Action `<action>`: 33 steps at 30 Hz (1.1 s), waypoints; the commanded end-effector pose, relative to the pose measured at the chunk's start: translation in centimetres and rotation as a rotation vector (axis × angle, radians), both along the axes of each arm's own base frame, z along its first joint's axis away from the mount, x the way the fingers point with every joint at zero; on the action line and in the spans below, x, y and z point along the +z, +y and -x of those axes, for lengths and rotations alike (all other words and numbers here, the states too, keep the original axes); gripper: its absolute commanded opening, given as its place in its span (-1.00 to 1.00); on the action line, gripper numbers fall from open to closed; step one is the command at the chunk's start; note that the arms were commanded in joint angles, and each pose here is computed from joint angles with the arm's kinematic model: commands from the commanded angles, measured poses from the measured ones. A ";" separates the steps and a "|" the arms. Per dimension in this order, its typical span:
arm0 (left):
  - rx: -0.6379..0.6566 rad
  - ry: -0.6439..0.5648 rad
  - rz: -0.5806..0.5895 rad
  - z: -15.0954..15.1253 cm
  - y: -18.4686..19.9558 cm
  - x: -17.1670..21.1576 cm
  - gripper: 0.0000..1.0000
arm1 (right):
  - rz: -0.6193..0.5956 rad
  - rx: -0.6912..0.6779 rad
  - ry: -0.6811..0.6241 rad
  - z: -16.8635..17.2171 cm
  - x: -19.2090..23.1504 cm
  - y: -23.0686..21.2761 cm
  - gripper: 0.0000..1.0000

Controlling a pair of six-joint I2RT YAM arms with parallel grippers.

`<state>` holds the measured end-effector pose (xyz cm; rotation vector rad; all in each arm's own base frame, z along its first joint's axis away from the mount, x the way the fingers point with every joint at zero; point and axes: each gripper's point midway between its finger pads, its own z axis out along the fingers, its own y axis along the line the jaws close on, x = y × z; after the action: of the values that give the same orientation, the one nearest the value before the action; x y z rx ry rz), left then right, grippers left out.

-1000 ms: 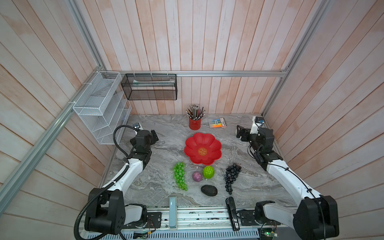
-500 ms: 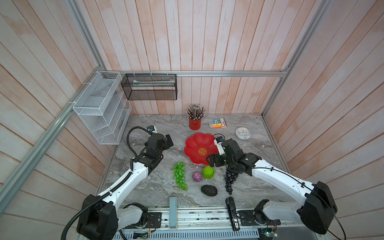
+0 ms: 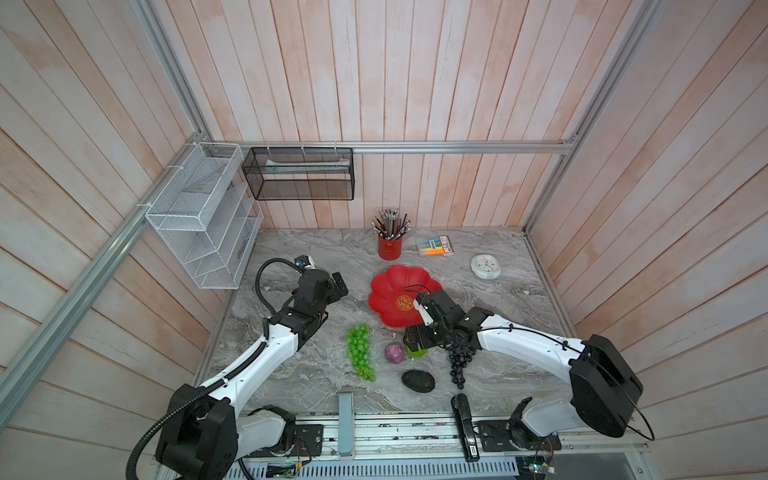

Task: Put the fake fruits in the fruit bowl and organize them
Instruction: 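Reach the right gripper to the green bumpy fruit while the left arm rises, then close the right gripper on the green bumpy fruit and lift it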

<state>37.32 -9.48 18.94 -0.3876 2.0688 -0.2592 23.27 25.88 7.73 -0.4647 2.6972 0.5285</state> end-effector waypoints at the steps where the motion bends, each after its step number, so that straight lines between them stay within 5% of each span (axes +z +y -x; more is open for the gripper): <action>1: 0.022 0.000 0.003 0.6 0.5 -0.1 1.00 | 0.032 0.007 0.021 0.5 -1.7 -0.4 0.90; 17: 0.026 -0.012 0.009 1.0 0.7 0.8 1.00 | 0.113 -0.028 -0.040 -1.0 -4.5 -1.5 0.64; 21: 0.033 -0.018 0.007 1.3 1.0 1.2 1.00 | 0.114 -0.028 -0.028 -0.8 -5.0 -1.5 0.44; 33: 0.049 -0.022 -0.014 1.4 1.5 1.3 1.00 | 0.075 -0.018 -0.071 0.5 -0.9 -2.8 0.05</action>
<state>36.15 -8.65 20.59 -0.4059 2.0376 -0.2558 23.61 23.97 5.46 -0.4622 2.6621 0.4097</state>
